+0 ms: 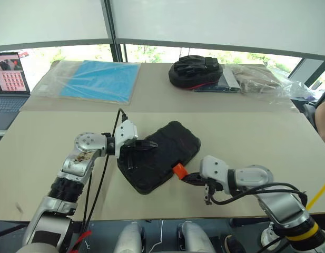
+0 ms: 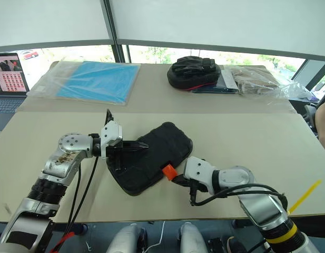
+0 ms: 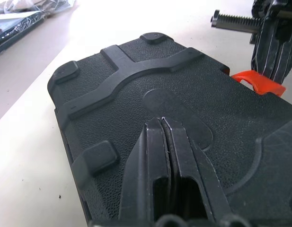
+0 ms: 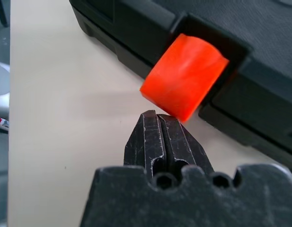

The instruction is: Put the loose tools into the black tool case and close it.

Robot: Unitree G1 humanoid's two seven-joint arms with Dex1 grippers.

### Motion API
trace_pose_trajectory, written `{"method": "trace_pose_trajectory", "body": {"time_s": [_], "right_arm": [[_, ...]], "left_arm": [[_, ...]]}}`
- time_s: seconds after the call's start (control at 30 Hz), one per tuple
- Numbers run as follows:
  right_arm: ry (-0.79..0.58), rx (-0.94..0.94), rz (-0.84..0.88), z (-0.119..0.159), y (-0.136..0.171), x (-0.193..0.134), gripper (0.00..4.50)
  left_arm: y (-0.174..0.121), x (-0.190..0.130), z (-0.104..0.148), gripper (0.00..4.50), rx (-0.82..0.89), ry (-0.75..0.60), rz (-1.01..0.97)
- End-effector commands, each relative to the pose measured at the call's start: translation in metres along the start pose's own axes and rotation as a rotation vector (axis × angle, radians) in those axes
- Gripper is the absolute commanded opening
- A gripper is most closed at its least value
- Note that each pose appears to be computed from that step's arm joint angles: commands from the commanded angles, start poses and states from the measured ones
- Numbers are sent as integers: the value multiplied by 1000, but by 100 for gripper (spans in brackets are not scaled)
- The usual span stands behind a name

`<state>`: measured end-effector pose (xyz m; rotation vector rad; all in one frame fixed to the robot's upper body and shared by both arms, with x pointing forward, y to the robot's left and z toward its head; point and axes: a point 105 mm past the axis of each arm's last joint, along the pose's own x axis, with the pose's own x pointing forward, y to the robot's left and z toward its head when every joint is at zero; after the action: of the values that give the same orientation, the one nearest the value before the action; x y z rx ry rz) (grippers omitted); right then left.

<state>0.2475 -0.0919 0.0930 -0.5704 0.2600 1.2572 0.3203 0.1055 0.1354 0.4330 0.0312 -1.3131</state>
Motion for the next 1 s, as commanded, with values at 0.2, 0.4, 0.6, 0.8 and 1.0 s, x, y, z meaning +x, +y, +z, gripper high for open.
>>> {"method": "trace_pose_trajectory", "body": {"time_s": [0.2, 0.4, 0.6, 0.8, 1.0], "right_arm": [[-37, -72, -21, 18, -16, 3, 0], [-16, -79, -1, 20, -22, 16, 0], [17, -40, 3, 15, -26, 32, 0], [40, -27, 13, 8, -18, 30, 0], [54, 7, -36, 0, -13, 2, 0]], "left_arm": [[-11, 0, -25, 10, -50, 64, -17], [-14, 4, -32, 10, -56, 70, -30], [-17, 9, -36, 10, -67, 68, -43], [-18, 15, -39, 10, -71, 69, -60], [-15, 16, -39, 10, -69, 76, -70]]}}
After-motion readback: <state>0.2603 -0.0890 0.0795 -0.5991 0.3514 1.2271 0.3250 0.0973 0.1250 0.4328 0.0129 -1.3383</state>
